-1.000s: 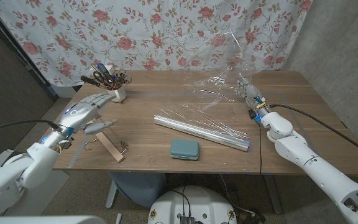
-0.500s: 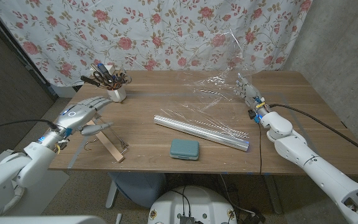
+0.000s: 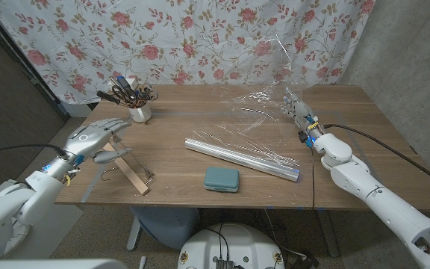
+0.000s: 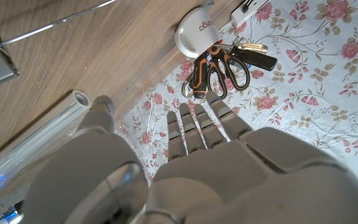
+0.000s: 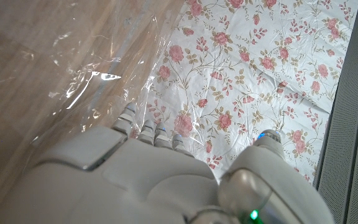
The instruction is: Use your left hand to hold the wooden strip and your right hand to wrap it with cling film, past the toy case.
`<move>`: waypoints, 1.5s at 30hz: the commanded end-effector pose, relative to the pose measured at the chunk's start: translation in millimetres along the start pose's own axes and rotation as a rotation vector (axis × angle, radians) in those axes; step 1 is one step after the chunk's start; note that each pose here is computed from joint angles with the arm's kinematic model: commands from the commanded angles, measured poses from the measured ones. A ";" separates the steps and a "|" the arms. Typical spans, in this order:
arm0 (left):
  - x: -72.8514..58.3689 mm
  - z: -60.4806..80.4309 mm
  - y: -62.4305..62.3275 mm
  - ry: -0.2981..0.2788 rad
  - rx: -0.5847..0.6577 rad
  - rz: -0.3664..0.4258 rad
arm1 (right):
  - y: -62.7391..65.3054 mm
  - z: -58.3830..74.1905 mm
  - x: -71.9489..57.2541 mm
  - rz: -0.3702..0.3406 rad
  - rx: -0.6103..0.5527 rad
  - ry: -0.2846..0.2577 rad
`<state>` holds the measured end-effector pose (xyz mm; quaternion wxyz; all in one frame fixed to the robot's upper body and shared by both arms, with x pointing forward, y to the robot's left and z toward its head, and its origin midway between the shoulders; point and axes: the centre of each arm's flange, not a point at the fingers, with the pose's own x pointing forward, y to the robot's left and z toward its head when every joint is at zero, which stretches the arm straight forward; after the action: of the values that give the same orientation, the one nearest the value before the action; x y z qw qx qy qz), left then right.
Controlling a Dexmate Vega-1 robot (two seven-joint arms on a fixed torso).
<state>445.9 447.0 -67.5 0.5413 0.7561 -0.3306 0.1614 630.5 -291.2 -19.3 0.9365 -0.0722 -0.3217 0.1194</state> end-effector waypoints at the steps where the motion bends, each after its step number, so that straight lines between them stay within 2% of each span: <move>1: -0.7 -6.6 -5.3 0.010 0.023 -0.024 | 1.4 -0.9 0.7 0.007 -0.002 0.012; 7: 3.3 -13.5 -11.0 0.037 0.021 -0.044 | 1.5 0.6 1.6 0.016 -0.003 0.012; 12: 1.9 -16.5 -11.8 0.038 0.034 -0.045 | -0.6 3.6 0.4 0.013 -0.010 0.013; 15: 2.3 -18.8 -16.4 0.040 0.019 -0.058 | -3.0 5.4 -0.3 0.005 -0.010 0.011; 21: 3.1 -17.5 -19.2 0.026 0.042 -0.047 | -6.1 5.4 -1.1 -0.004 -0.010 0.012; 27: 5.4 -17.0 -19.8 0.006 0.067 -0.069 | -7.7 3.2 -2.7 -0.010 -0.009 0.017; 45: 4.9 -30.0 -16.1 -0.030 0.136 -0.141 | -6.9 0.5 -0.9 -0.012 -0.014 0.026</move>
<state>464.7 469.6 -70.6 0.5129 0.7962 -0.2872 0.1433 628.7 -298.1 -17.3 0.9399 -0.0762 -0.3131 0.1127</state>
